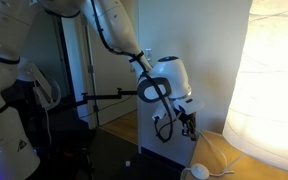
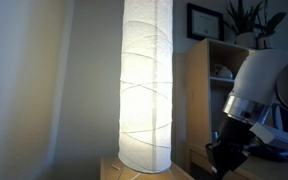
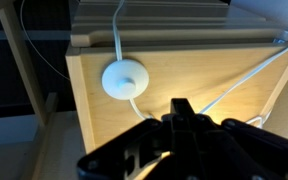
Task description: Turn off the lamp
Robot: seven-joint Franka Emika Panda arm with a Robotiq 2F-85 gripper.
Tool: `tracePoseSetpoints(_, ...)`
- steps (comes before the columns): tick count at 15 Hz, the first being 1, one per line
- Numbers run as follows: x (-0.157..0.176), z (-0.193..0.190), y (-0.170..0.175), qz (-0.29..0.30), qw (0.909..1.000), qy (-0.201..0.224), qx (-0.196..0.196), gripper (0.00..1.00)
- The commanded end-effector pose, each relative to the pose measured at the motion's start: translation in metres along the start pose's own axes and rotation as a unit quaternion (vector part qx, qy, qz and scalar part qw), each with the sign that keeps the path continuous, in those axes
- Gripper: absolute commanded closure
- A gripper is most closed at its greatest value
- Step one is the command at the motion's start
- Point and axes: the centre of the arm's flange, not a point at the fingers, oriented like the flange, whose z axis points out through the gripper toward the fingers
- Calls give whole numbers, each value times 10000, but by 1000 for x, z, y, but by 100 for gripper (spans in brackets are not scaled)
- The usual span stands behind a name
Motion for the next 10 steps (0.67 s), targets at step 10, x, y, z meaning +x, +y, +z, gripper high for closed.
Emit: tracePoseSetpoints(10, 3, 4, 3, 89, 10000, -1, -22, 99)
